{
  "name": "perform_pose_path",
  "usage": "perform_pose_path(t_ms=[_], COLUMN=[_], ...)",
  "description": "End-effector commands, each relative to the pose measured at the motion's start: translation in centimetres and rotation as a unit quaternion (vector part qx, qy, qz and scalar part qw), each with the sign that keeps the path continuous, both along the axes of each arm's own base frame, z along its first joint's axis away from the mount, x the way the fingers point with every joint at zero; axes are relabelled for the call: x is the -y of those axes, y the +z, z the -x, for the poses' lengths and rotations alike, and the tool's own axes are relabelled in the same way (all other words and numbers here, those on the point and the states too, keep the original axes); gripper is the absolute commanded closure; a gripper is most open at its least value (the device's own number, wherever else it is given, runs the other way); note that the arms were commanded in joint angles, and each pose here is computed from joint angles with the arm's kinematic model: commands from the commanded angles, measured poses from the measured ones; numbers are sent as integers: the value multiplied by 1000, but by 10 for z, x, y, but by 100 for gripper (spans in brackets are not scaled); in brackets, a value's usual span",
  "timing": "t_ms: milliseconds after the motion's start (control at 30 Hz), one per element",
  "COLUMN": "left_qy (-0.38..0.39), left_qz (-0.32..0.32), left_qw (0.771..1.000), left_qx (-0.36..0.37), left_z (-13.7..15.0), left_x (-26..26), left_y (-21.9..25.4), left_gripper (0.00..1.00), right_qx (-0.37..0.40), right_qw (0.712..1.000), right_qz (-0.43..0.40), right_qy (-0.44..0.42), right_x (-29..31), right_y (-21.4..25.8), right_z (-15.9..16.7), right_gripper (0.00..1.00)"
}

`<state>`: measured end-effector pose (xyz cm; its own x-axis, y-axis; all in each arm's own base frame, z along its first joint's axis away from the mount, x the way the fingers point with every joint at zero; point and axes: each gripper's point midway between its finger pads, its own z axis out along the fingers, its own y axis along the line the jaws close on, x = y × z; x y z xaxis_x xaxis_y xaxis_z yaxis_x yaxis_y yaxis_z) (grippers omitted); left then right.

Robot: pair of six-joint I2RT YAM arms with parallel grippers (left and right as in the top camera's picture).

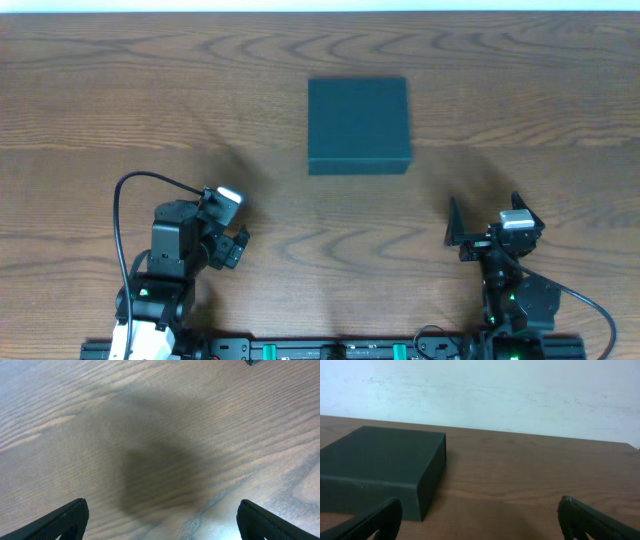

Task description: Pack container

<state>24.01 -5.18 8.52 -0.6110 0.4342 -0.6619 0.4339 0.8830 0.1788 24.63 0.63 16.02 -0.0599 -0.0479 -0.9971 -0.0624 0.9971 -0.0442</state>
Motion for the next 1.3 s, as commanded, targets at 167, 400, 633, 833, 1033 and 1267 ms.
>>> perform_pose_path(t_ms=[167,400,633,833,1033,1267], left_qy=[-8,-9,10,41,71,81], left_qz=[3,34,76,68,39,49], left_qw=[998,951,891,862,883,935], left_qx=[66,309,448,501,462,341], left_z=[16,-2,0,0,-4,-5], left_x=[-3,-1,-7,-20,-37,-35], left_y=[34,143,172,159,125,62], left_gripper=[5,5,5,5,5,5], right_qx=[0,0,0,0,-1,0], right_qw=[1000,1000,1000,1000,1000,1000], right_qz=[-6,-6,-6,-6,-6,-6], right_qy=[-2,-2,-2,-2,-2,-2], right_x=[0,0,0,0,0,0], right_y=[-1,-1,-1,-1,-1,-1], right_z=[0,0,0,0,0,0], right_gripper=[1,1,1,1,1,1])
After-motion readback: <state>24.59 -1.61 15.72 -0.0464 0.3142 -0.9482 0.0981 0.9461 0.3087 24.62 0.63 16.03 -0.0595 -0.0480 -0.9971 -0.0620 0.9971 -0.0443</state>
